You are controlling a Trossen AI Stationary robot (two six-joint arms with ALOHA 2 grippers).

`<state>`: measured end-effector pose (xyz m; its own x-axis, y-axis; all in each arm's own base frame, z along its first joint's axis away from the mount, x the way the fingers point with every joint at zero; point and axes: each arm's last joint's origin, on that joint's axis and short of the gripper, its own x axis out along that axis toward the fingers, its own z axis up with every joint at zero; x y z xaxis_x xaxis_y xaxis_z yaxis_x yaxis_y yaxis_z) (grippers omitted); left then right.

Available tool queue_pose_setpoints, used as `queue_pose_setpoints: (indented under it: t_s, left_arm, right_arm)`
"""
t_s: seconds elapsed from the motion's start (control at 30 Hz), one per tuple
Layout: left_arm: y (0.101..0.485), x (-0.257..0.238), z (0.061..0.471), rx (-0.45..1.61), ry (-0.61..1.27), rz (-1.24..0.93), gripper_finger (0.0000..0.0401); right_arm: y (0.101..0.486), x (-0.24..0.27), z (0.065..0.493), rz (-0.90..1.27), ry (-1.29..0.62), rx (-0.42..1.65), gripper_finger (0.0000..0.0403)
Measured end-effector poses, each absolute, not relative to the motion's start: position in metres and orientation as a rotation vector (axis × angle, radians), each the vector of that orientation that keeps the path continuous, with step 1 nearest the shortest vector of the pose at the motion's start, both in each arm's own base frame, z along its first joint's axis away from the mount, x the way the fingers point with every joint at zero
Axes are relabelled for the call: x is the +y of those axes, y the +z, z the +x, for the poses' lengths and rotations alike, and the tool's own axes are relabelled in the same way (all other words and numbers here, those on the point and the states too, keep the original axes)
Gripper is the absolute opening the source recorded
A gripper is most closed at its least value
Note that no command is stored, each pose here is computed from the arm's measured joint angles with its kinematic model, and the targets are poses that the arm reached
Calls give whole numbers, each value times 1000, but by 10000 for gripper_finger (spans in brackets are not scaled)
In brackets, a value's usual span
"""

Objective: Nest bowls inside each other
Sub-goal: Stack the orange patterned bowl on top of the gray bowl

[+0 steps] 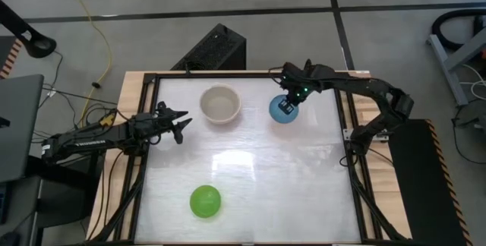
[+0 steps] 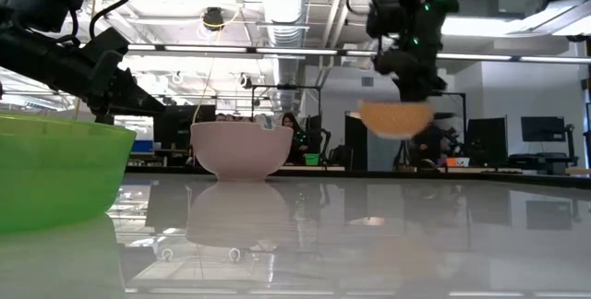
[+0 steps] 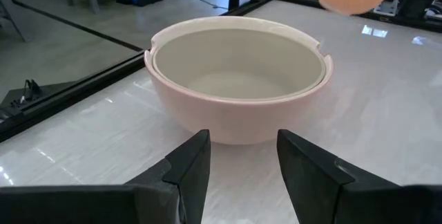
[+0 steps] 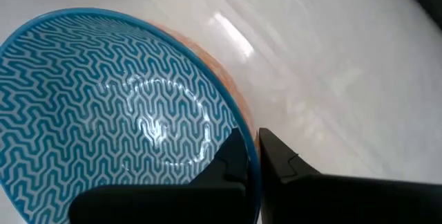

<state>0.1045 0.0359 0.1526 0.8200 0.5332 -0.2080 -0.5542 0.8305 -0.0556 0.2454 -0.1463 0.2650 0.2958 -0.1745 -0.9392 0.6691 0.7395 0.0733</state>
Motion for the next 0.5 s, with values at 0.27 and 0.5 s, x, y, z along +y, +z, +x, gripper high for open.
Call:
queue_pose_setpoints:
  t_s: [0.27,0.5]
  left_arm:
    - [153,36,105,187,580,-116,158]
    - [153,36,105,187,581,-116,158]
  right_arm:
    - [307,-139,277,461,-544,989,17]
    - [320,-151,331,416,-474,925,17]
